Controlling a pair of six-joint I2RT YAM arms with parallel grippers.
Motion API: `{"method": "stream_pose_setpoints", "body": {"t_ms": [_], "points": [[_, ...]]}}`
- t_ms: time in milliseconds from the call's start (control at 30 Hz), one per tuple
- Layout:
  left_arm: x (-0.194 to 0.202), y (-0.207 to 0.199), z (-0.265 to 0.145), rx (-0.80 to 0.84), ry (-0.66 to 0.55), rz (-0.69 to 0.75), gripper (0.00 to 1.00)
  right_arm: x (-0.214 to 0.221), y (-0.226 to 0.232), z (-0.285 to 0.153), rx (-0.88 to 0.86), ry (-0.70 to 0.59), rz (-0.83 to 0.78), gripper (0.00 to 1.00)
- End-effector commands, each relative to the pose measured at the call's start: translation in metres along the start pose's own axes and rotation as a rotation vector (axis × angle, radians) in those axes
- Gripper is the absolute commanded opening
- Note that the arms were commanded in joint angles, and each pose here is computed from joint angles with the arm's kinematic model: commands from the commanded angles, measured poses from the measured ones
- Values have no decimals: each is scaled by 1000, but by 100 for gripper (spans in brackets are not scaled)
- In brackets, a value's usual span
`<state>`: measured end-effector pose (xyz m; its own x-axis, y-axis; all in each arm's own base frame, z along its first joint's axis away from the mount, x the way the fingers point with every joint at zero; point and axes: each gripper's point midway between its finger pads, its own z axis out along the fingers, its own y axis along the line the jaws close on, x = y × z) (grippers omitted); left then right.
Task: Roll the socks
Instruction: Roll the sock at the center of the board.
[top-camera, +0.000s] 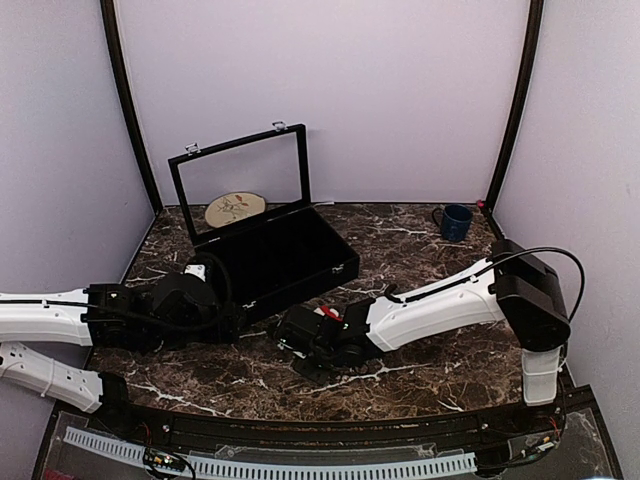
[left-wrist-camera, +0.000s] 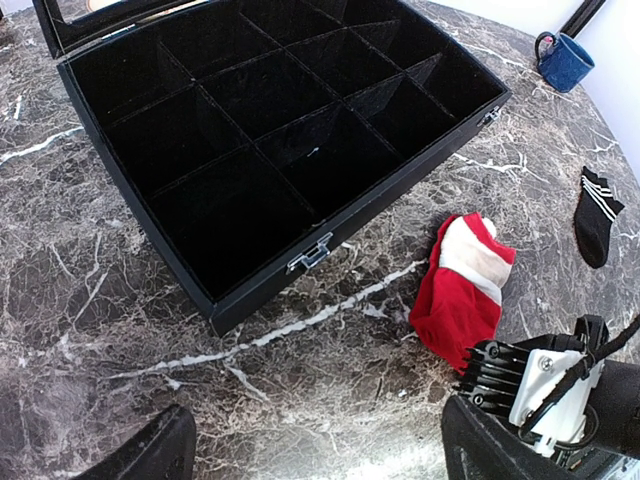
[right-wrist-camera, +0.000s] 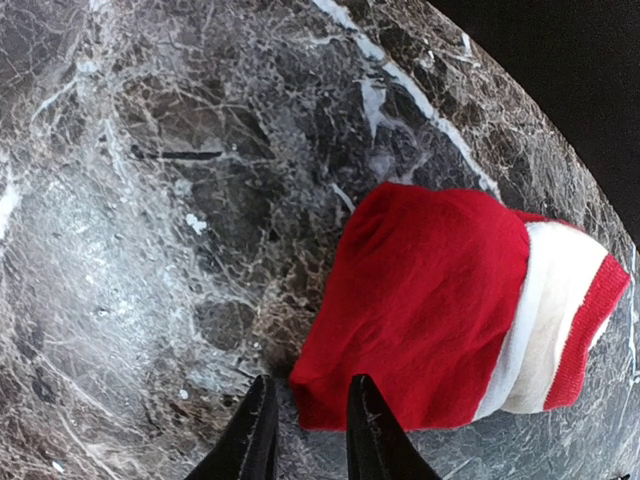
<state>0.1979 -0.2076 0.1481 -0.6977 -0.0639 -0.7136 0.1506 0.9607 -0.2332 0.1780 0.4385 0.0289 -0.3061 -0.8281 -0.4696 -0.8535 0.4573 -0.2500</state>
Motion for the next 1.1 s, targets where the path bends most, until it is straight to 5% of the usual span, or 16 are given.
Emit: {"method": "stream_pose_setpoints", "body": {"t_ms": [0, 700, 933, 1067], "points": [[-3, 2, -3, 3, -21, -4, 88, -5, -7, -3, 32, -9, 12, 24], [-5, 3, -2, -9, -30, -8, 88, 28, -8, 24, 9, 109, -23, 20], [-5, 2, 0, -10, -26, -11, 88, 44, -7, 28, 2, 173, -20, 1], [-5, 2, 0, -10, -28, -13, 88, 42, -4, 22, -37, 160, -11, 0]]}}
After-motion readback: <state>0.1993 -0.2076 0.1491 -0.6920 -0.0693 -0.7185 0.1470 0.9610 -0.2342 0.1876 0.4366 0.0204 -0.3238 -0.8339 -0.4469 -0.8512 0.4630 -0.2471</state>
